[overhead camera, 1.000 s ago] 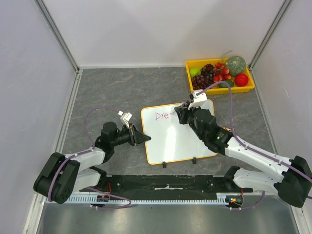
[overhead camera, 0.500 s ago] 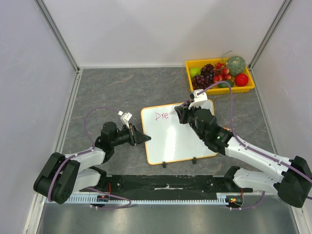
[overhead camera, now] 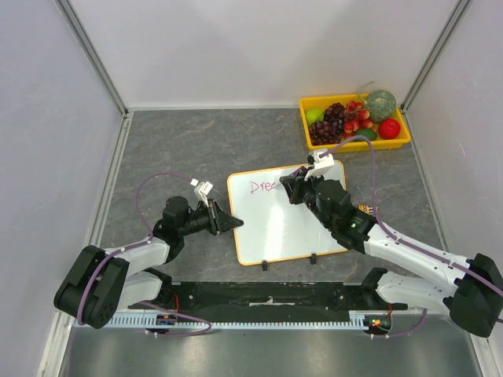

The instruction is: Write a sentence on the whiteboard

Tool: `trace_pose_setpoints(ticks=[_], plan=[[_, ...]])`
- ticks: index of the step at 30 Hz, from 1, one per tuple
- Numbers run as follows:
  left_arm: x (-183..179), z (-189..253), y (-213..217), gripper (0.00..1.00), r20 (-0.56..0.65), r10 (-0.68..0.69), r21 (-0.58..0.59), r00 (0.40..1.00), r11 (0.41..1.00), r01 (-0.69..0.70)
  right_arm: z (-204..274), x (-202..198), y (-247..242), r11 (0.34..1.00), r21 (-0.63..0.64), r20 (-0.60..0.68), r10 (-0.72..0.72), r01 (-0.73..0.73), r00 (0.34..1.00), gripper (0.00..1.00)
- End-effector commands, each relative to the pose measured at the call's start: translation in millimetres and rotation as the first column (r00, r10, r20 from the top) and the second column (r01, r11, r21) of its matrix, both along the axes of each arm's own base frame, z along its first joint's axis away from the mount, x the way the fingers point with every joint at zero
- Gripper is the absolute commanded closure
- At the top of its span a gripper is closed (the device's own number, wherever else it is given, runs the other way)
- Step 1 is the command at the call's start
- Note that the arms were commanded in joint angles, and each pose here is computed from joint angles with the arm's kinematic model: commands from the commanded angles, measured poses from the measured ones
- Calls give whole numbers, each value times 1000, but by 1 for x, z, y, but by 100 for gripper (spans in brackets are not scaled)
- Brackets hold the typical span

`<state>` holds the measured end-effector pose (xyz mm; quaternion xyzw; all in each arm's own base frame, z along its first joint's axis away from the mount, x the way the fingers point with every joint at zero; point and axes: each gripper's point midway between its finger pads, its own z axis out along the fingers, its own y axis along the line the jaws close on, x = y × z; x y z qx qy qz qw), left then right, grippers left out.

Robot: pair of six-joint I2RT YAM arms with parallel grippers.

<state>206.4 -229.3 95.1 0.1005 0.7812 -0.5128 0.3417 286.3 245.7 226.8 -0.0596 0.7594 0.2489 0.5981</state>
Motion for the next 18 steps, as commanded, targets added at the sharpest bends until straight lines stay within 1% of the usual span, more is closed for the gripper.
trace_pose_setpoints(ticks=[1, 7, 18], plan=[[5, -17, 6, 98, 21, 20, 81, 1000, 996, -21, -7, -4, -6, 1000, 4, -15, -8, 8, 1000, 100], [5, -17, 6, 98, 22, 18, 80, 1000, 997, -20, -7, -1, -12, 999, 2, -11, -43, 43, 999, 100], [5, -17, 6, 98, 21, 18, 81, 1000, 997, -20, 15, 11, -16, 995, 13, 30, -99, 99, 995, 100]])
